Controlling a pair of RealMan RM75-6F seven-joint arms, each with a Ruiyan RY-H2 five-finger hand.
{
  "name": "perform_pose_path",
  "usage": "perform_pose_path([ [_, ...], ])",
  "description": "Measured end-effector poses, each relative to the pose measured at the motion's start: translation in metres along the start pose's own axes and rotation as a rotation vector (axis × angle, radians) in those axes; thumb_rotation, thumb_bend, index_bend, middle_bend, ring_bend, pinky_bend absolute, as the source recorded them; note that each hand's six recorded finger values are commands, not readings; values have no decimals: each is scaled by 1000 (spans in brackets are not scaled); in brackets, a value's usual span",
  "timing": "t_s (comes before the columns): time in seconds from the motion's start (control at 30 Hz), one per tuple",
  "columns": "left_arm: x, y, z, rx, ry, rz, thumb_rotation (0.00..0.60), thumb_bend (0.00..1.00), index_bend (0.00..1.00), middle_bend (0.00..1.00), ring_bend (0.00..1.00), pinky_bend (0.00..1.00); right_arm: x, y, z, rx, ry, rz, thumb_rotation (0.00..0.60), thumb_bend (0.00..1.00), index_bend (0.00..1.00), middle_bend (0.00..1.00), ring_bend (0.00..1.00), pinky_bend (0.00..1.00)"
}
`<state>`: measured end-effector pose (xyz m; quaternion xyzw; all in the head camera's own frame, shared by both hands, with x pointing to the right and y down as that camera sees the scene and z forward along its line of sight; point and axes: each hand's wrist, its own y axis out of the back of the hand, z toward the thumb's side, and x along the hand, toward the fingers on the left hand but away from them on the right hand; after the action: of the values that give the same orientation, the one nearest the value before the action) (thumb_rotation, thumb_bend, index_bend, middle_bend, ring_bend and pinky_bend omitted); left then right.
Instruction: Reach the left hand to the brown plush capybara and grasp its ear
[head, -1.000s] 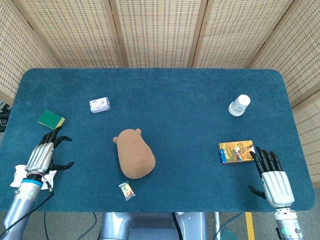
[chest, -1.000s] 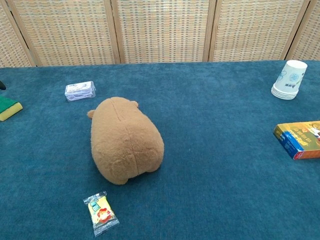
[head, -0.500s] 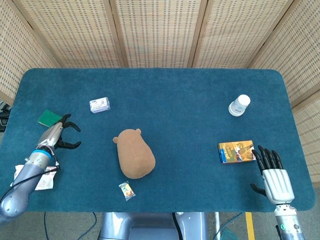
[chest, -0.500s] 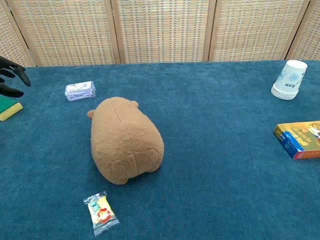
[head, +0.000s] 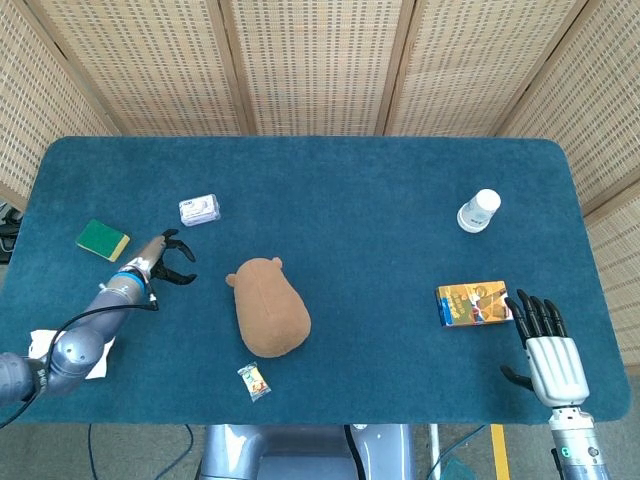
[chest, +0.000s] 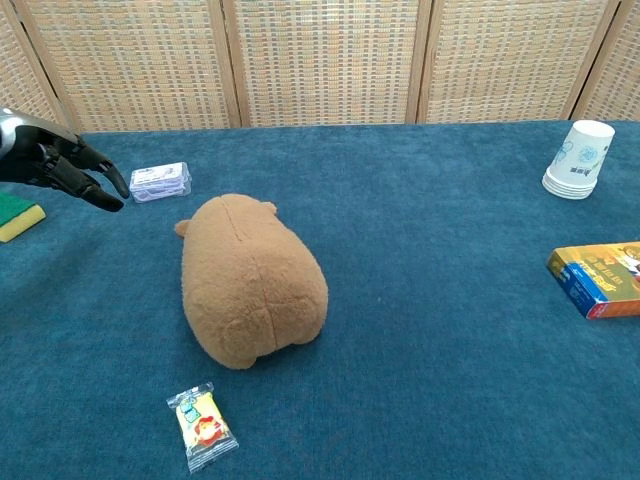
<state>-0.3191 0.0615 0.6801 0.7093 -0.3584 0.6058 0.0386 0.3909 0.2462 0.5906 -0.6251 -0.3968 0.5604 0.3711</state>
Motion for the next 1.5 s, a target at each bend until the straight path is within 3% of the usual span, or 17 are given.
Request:
perform_pose_path([
  [0.2, 8, -17, 7, 9, 8, -31, 600, 364, 464, 0, 0, 0, 0, 2, -1, -8, -2, -7, 600, 124, 5, 0, 0, 0],
  [0.67, 14, -36, 28, -9, -13, -55, 600, 364, 472, 0, 0, 0, 0, 7, -2, -22, 0, -20, 600, 123, 5, 0, 0, 0],
  [1.5, 15, -52, 37, 2, -17, -75, 600, 364, 481, 0, 0, 0, 1, 13, -3, -45, -2, -34, 600, 124, 5, 0, 0, 0],
])
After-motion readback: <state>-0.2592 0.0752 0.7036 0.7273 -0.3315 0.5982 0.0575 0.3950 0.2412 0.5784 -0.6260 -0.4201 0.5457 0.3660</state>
